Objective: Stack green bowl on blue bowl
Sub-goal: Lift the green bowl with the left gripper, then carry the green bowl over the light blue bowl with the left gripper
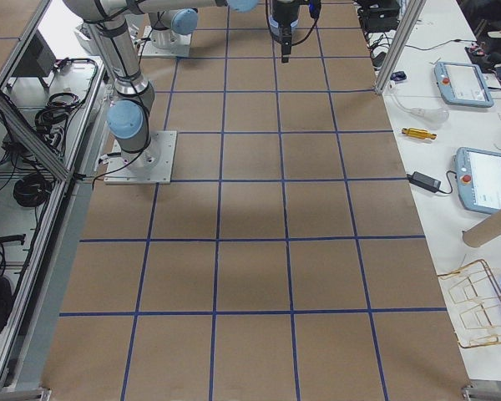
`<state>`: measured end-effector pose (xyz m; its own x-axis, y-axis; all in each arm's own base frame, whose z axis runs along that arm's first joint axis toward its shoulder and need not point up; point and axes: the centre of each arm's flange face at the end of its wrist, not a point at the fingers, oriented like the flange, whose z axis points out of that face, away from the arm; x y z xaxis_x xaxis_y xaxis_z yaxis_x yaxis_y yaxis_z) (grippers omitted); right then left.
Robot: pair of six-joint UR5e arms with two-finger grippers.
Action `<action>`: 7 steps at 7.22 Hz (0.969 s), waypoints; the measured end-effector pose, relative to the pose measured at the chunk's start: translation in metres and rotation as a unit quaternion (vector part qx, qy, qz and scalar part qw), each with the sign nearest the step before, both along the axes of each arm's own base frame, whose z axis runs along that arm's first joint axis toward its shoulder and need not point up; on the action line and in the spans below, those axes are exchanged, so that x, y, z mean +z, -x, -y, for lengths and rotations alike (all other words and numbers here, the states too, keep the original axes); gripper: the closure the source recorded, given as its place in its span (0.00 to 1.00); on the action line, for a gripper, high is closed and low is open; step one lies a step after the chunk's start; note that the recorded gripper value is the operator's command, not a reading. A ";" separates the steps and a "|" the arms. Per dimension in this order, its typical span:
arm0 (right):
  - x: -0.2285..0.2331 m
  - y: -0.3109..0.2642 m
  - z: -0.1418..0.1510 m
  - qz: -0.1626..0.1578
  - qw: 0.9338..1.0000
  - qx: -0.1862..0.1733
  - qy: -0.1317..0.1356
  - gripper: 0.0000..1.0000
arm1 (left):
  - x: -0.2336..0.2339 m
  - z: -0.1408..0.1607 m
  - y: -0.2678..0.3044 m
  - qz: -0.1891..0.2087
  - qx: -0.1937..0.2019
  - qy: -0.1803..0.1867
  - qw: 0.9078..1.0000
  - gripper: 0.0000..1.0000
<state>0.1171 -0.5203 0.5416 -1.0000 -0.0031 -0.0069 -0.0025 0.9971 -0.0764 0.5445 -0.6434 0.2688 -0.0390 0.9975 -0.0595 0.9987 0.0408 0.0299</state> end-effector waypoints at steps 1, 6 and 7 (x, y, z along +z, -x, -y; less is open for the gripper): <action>0.000 0.000 0.000 0.000 1.000 0.000 0.000 0.00 | 0.027 -0.008 0.022 -0.004 -0.005 -0.005 1.000 1.00; 0.000 0.000 0.000 0.001 1.000 -0.001 0.000 0.00 | 0.107 -0.060 0.230 -0.028 -0.018 -0.027 0.999 1.00; 0.000 0.000 0.000 0.001 1.000 0.000 0.000 0.00 | 0.111 -0.065 0.286 -0.031 -0.014 -0.031 0.999 1.00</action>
